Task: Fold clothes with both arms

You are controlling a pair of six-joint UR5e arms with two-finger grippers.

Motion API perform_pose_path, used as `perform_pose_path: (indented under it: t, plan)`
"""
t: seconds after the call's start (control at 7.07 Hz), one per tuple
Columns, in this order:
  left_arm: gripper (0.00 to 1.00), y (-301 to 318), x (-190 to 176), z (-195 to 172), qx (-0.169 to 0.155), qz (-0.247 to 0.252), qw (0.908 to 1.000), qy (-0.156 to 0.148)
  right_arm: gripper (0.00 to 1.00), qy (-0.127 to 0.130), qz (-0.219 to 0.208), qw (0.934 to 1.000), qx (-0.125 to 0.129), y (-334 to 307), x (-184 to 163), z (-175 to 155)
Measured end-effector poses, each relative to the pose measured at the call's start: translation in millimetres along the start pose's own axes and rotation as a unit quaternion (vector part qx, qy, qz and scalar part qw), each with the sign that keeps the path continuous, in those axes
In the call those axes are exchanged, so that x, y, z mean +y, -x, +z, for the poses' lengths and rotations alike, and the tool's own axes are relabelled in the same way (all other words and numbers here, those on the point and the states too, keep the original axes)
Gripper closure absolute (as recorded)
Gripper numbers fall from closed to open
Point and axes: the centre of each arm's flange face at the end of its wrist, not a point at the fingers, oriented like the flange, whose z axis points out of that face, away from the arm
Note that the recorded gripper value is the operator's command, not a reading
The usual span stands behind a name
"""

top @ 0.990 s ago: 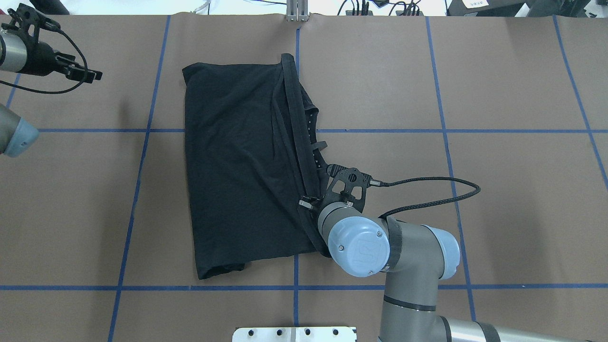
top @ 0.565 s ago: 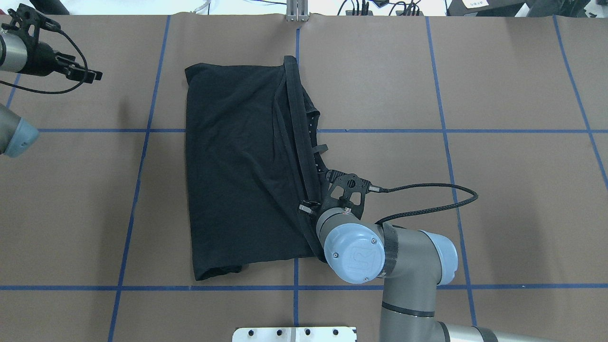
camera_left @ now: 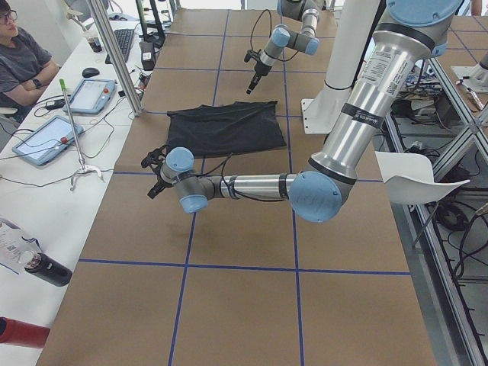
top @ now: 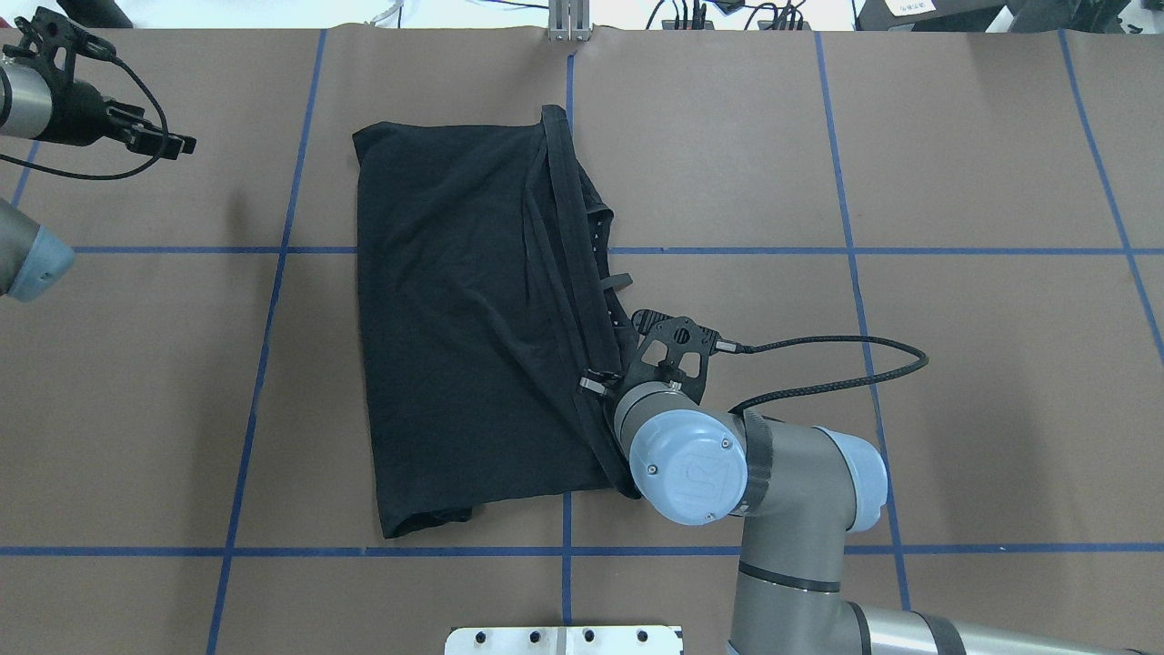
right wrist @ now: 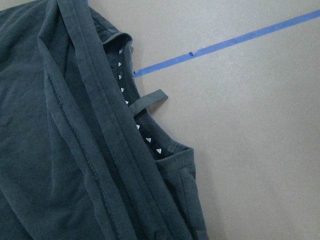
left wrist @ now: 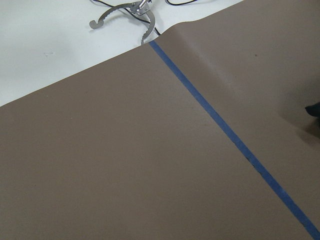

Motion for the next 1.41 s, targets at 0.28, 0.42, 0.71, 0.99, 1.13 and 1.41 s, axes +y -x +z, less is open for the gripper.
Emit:
perform_pose_path:
  t: [0.28, 0.42, 0.71, 0.99, 1.13, 1.41]
  plan:
    - [0.0, -1.1, -2.0, -1.5, 0.001, 0.001, 1.0, -0.003, 0.01, 0.01, -0.044, 0.9989, 0.011, 13.3, -16.0, -8.8]
    - [0.0, -0.9, -1.5, -2.1, 0.001, 0.0, 1.0, -0.003, 0.03, 0.025, -0.083, 0.996, 0.02, 26.3, -16.4, -4.4]
    - [0.0, -1.1, 2.4, -5.5, 0.001, 0.0, 1.0, -0.004, 0.01, 0.092, -0.187, 0.9768, 0.049, 47.5, -29.9, -9.1]
    - [0.0, -2.5, 5.1, -9.8, 0.002, 0.0, 1.0, -0.006, 0.0, 0.118, -0.276, 0.9536, 0.022, 37.1, -30.0, 0.2]
    - [0.0, -2.9, 5.4, -10.5, 0.002, -0.001, 1.0, -0.007, 0.0, 0.122, -0.299, 0.9465, 0.008, 34.3, -22.7, 5.9]
    - [0.0, -3.2, 5.6, -10.7, 0.003, -0.001, 1.0, -0.006, 0.0, 0.148, -0.323, 0.9341, 0.034, 36.7, 9.5, 26.4]
